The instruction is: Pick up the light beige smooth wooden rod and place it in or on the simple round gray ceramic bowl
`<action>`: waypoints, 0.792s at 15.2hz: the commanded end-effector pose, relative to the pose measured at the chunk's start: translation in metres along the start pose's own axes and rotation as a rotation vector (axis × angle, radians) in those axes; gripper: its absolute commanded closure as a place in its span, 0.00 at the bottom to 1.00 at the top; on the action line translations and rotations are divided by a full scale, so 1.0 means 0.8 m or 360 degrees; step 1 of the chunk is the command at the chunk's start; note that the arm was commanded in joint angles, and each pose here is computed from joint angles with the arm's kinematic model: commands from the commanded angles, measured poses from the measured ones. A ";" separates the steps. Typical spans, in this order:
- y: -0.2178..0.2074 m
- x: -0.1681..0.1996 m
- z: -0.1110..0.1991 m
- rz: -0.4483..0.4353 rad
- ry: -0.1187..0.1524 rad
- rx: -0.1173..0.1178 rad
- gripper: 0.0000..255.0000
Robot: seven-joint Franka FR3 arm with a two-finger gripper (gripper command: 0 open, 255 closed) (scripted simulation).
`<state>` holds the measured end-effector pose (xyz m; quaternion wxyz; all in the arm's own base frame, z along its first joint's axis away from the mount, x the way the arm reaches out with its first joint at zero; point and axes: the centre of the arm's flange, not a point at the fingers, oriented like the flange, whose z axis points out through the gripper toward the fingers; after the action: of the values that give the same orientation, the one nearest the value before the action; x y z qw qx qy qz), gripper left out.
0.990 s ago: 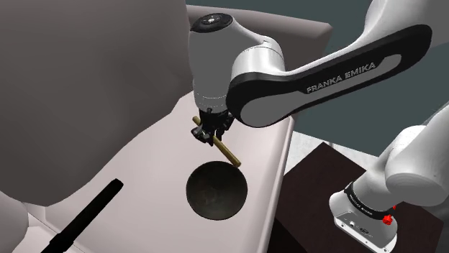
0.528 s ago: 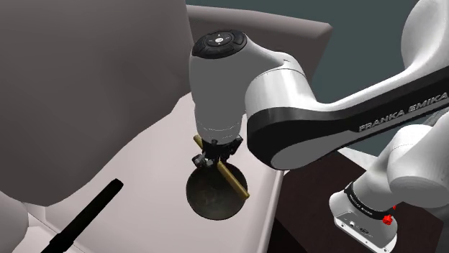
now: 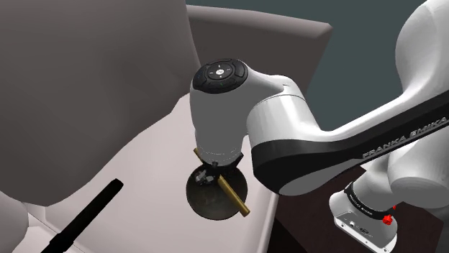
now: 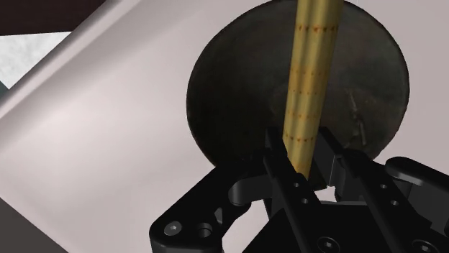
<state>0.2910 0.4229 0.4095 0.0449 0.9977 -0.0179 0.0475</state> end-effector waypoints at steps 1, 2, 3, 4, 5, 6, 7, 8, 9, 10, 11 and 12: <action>-0.001 -0.003 0.014 0.0000 0.0001 0.0001 1.00; -0.002 -0.004 0.021 0.0000 0.0001 0.0001 1.00; -0.003 -0.004 0.027 0.0000 0.0001 0.0001 1.00; -0.003 -0.005 0.034 0.0000 0.0001 0.0001 1.00; -0.004 -0.006 0.040 0.0000 0.0001 0.0001 1.00; -0.004 -0.006 0.047 0.0000 0.0001 0.0001 1.00; -0.005 -0.007 0.053 0.0000 0.0001 0.0001 1.00; -0.005 -0.007 0.057 0.0000 0.0001 0.0001 1.00; -0.005 -0.007 0.057 0.0000 0.0001 0.0001 1.00; -0.005 -0.007 0.057 0.0000 0.0001 0.0001 1.00; -0.005 -0.007 0.057 0.0000 0.0001 0.0001 1.00; -0.005 -0.007 0.057 0.0000 0.0001 0.0001 1.00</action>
<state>0.2896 0.4231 0.3635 0.0447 0.9977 -0.0180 0.0478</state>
